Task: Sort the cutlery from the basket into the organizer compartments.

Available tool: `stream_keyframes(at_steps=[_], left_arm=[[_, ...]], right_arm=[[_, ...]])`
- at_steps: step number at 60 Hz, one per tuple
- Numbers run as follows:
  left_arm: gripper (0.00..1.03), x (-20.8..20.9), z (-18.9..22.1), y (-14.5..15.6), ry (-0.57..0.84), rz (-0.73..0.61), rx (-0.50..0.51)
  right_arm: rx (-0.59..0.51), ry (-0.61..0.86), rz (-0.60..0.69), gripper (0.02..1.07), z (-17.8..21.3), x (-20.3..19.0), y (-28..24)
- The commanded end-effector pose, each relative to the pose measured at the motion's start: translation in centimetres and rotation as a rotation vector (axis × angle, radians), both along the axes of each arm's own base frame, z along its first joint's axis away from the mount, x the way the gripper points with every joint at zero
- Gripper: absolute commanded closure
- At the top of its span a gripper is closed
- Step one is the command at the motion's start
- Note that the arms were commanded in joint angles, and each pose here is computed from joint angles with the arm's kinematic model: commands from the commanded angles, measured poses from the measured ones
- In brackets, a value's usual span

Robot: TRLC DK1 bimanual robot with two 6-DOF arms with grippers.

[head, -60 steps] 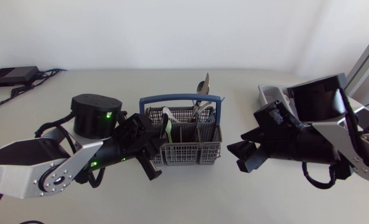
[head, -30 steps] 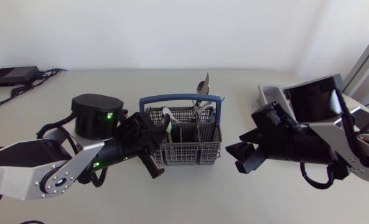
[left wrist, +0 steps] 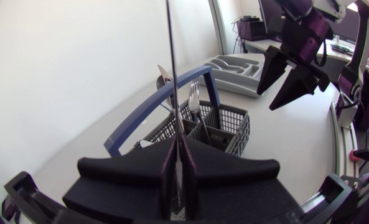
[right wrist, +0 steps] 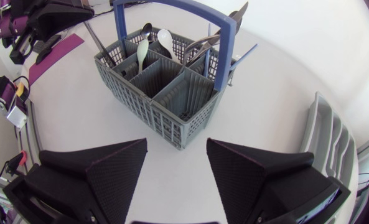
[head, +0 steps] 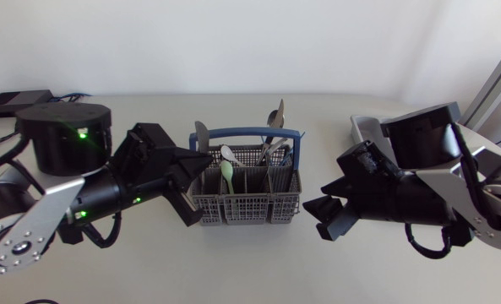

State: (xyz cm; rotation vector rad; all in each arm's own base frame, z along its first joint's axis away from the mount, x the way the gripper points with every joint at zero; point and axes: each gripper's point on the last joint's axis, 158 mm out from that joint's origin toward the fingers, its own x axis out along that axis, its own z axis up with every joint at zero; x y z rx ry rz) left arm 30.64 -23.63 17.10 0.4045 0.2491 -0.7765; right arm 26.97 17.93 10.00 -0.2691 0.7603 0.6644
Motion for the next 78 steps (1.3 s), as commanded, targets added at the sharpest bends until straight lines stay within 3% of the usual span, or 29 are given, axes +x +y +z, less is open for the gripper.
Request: stream_keyframes(at_steps=[1, 20, 39, 58, 78], left_arm=[[1.0, -0.1, 4.6, 0.1, -0.047, 0.006, -0.093], [1.0, -1.9, 10.6, -0.3, 0.017, -0.022, -0.245], [1.0, -2.0, 10.5, -3.1, 0.19, -0.115, -0.321], [1.0, -1.1, 9.4, -6.5, 0.359, -0.21, -0.364], [1.0, -0.2, 9.2, -8.8, 0.418, -0.239, -0.375]], right_arm=[[0.012, -0.015, 0.015, 0.37, 1.1, -0.2, 0.6], [0.075, -0.113, 0.101, 0.37, 6.5, -1.5, 3.1], [0.183, -0.155, 0.188, 0.37, 11.3, -2.5, 6.0], [0.258, -0.104, 0.257, 0.37, 11.3, -2.1, 8.5], [0.279, -0.099, 0.272, 0.37, 11.4, -0.4, 10.2]])
